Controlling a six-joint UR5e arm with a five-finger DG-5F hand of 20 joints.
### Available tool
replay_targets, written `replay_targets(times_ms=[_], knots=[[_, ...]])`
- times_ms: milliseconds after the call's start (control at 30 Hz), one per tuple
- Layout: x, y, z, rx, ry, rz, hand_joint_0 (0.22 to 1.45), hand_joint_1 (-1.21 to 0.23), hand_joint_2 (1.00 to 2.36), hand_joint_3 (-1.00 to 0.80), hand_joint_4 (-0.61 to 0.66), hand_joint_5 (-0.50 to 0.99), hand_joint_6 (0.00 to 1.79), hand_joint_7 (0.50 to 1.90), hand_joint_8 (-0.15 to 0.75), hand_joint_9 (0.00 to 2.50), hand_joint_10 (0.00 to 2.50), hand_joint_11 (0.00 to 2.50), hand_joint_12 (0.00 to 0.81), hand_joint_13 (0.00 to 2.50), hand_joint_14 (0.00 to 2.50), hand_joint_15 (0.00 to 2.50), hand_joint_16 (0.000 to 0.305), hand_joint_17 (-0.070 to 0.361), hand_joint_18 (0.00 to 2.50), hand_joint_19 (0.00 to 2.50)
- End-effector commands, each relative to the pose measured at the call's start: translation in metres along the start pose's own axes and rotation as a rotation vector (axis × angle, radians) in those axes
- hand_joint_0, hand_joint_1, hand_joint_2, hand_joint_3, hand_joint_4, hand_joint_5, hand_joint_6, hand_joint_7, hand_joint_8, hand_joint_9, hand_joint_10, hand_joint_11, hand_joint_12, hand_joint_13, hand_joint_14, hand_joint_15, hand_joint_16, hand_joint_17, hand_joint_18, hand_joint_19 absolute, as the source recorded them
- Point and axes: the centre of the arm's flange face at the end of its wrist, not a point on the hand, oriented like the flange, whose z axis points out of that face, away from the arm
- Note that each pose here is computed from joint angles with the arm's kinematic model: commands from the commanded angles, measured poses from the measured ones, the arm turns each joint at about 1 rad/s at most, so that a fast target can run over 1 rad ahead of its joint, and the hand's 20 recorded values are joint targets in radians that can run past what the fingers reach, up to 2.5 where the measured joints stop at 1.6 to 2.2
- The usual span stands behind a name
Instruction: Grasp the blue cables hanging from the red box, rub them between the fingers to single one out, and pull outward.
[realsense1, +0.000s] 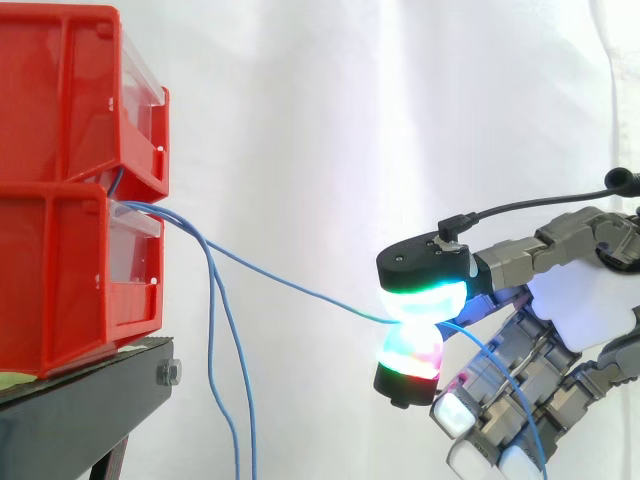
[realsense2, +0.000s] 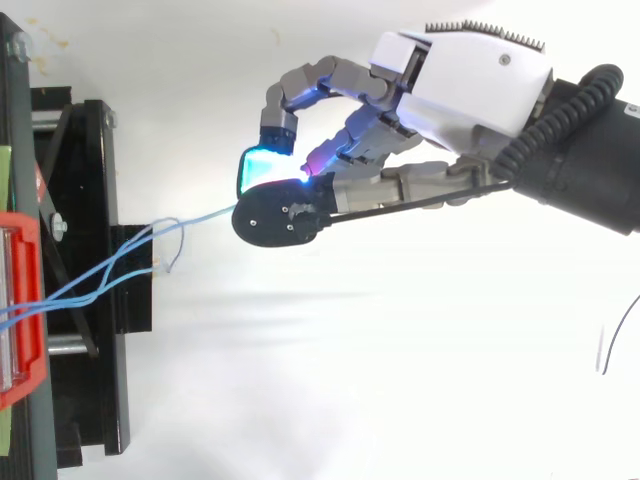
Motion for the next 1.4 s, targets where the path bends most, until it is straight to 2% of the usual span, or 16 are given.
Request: replay_targets(times_ms=[0,67,133,200,300,367,400,433,467,500,567,667,700,800,1267,1367], knots=[[0.001,0.0,0.001,-0.004,0.002,-0.001,0.58,-0.72,1.0,0.04,-0.09,-0.12,0.88,1.1,0.327,1.03,0.01,0.53,0.439,0.87,0.02,0.51,0.058,0.13,0.8,0.48],[0.005,0.002,0.001,-0.024,0.009,0.01,0.58,-0.72,1.0,0.04,-0.09,-0.12,0.88,1.1,0.325,1.03,0.01,0.53,0.44,0.87,0.02,0.51,0.058,0.13,0.81,0.48],[0.011,0.005,0.004,-0.059,0.019,0.031,0.58,-0.72,1.0,0.04,-0.09,-0.12,0.88,1.1,0.326,1.02,0.01,0.51,0.441,0.87,0.02,0.51,0.058,0.13,0.8,0.48],[0.013,0.007,0.005,-0.073,0.029,0.04,0.58,-0.72,1.0,0.04,-0.08,-0.12,0.88,1.1,0.326,1.02,0.01,0.52,0.44,0.87,0.02,0.51,0.058,0.13,0.8,0.48],[0.018,0.007,0.005,-0.078,0.048,0.044,0.58,-0.72,1.0,0.04,-0.09,-0.12,0.88,1.11,0.326,1.02,0.01,0.52,0.44,0.87,0.02,0.52,0.058,0.129,0.8,0.48],[0.024,0.002,0.005,-0.076,0.086,0.046,0.58,-0.72,1.0,0.05,-0.08,-0.12,0.87,1.12,0.327,1.02,0.01,0.52,0.439,0.87,0.02,0.52,0.058,0.129,0.8,0.48],[0.024,0.002,0.005,-0.076,0.086,0.046,0.58,-0.72,1.0,0.05,-0.08,-0.12,0.88,1.12,0.328,1.01,0.01,0.52,0.44,0.87,0.02,0.51,0.057,0.129,0.8,0.48],[0.032,-0.004,0.008,-0.094,0.145,0.057,0.58,-0.72,1.0,0.05,-0.08,-0.12,0.88,1.12,0.329,1.01,0.01,0.52,0.439,0.87,0.02,0.51,0.057,0.129,0.8,0.48],[0.032,-0.004,0.008,-0.094,0.145,0.057,0.58,-0.72,1.0,0.05,-0.08,-0.12,0.88,1.12,0.326,1.01,0.01,0.51,0.44,0.87,0.02,0.51,0.057,0.129,0.8,0.48],[0.041,-0.011,0.013,-0.125,0.209,0.072,0.58,-0.72,1.0,0.05,-0.08,-0.12,0.88,1.12,0.321,1.01,0.01,0.49,0.437,0.88,0.02,0.52,0.057,0.129,0.81,0.48],[0.044,-0.011,0.014,-0.144,0.234,0.076,0.58,-0.72,1.0,0.06,-0.09,-0.12,0.87,1.12,0.312,1.01,0.01,0.47,0.437,0.88,0.02,0.51,0.057,0.129,0.81,0.48],[0.046,-0.008,0.016,-0.163,0.239,0.085,0.57,-0.71,1.03,0.06,-0.09,-0.12,0.87,1.13,0.306,1.02,0.01,0.45,0.439,0.89,0.02,0.51,0.058,0.13,0.81,0.49],[0.046,-0.007,0.015,-0.167,0.239,0.085,0.55,-0.7,1.09,0.04,-0.09,-0.12,0.87,1.14,0.303,1.02,0.01,0.43,0.442,0.89,0.02,0.51,0.059,0.132,0.82,0.48],[0.047,-0.008,0.016,-0.166,0.244,0.085,0.54,-0.68,1.13,0.02,-0.09,-0.11,0.87,1.15,0.304,1.02,0.01,0.44,0.444,0.9,0.02,0.51,0.059,0.133,0.83,0.49],[0.047,-0.009,0.016,-0.165,0.244,0.083,0.53,-0.66,1.18,0.02,-0.07,-0.11,0.86,1.15,0.306,1.08,0.01,0.42,0.45,0.92,0.01,0.51,0.06,0.135,0.85,0.49],[0.047,-0.009,0.016,-0.165,0.244,0.083,0.5,-0.62,1.29,-0.01,-0.07,-0.1,0.86,1.17,0.308,1.11,0.01,0.41,0.455,0.93,0.01,0.51,0.061,0.138,0.86,0.48]])
